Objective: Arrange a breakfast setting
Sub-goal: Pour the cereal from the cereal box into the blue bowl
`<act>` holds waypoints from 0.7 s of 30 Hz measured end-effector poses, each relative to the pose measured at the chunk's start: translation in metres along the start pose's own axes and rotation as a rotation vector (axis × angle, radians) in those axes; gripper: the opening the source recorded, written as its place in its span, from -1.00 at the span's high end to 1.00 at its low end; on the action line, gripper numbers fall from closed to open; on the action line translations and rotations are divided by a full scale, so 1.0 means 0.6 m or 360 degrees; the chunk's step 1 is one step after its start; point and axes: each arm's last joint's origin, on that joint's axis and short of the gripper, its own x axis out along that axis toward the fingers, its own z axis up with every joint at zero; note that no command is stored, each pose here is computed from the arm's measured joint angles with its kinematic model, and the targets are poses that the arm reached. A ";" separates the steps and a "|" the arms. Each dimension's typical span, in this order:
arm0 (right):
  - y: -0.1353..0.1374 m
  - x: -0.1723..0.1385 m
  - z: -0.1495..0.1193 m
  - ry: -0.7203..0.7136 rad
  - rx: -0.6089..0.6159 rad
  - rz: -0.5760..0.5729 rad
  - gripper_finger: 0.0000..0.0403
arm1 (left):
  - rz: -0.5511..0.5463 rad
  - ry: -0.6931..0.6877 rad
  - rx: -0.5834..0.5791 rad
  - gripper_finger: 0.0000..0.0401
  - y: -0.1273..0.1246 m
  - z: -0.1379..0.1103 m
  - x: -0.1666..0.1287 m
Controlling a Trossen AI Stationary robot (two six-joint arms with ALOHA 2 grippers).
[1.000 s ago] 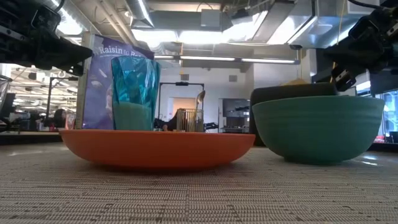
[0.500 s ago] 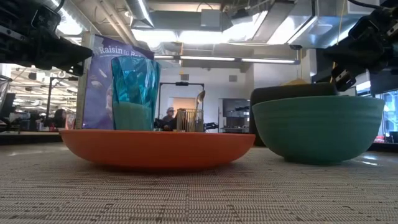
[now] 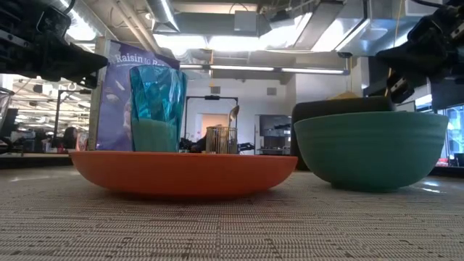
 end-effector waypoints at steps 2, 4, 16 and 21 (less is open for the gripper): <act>0.000 0.000 0.005 -0.0062 0.0013 -0.0025 1.00 | 0.0000 -0.0001 0.0000 0.99 0.000 0.000 0.000; 0.001 -0.001 0.013 -0.0156 0.0137 -0.0057 1.00 | 0.0000 -0.0001 0.0000 0.99 0.000 0.000 0.000; 0.001 -0.007 0.044 -0.0615 0.0587 -0.0219 1.00 | 0.0204 0.0001 0.0439 0.99 0.007 0.003 0.000; -0.003 -0.008 0.045 -0.0684 0.0704 -0.0303 1.00 | 0.0299 -0.0004 0.0421 0.99 0.010 0.005 -0.001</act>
